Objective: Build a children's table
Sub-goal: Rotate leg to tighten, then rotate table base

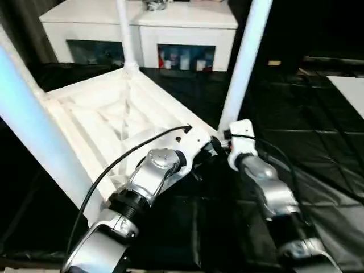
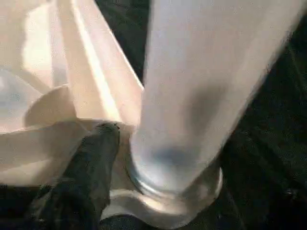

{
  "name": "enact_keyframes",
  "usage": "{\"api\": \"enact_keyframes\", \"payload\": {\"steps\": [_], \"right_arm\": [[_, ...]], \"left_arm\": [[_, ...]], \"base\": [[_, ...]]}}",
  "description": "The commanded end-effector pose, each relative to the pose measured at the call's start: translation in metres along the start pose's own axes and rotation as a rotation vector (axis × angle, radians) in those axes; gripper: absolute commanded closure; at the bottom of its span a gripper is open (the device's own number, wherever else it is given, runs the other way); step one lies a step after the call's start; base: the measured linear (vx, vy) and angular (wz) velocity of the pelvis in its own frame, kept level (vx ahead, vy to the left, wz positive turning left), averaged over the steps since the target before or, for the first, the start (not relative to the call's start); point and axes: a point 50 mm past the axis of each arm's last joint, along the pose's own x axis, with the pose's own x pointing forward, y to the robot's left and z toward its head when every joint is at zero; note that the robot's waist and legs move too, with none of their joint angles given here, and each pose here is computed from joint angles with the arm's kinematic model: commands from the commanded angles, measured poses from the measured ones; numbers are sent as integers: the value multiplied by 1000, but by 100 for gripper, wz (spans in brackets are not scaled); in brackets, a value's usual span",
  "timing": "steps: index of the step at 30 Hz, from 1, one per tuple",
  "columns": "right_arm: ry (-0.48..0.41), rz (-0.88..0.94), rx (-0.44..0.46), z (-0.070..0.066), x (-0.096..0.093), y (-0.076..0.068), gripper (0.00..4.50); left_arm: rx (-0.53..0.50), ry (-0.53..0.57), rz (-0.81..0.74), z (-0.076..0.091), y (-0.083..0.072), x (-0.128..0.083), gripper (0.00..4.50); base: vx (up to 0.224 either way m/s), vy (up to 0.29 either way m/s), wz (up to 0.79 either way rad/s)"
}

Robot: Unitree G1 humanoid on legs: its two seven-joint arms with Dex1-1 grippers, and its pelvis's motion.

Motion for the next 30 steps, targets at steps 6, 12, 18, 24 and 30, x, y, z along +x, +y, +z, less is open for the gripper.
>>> {"api": "enact_keyframes", "payload": {"steps": [6,12,18,24,30], "right_arm": [[8,132,-76,2,-29,-38,83],[53,311,-164,-8,-70,-74,83],[107,319,-176,-13,-87,-88,75],[149,501,-174,-21,-97,-70,75],[127,519,-188,-17,-88,-62,75]], "left_arm": [[82,-83,-79,14,-6,1,450],[99,-107,-99,15,-6,0,450],[-39,-253,-194,32,-3,-13,378],[-68,-284,-275,28,1,-40,334],[-29,-113,-458,6,-9,-62,304]], "base": [[0,0,0],[0,0,0],[0,0,0],[0,0,0],[0,0,0]]}}
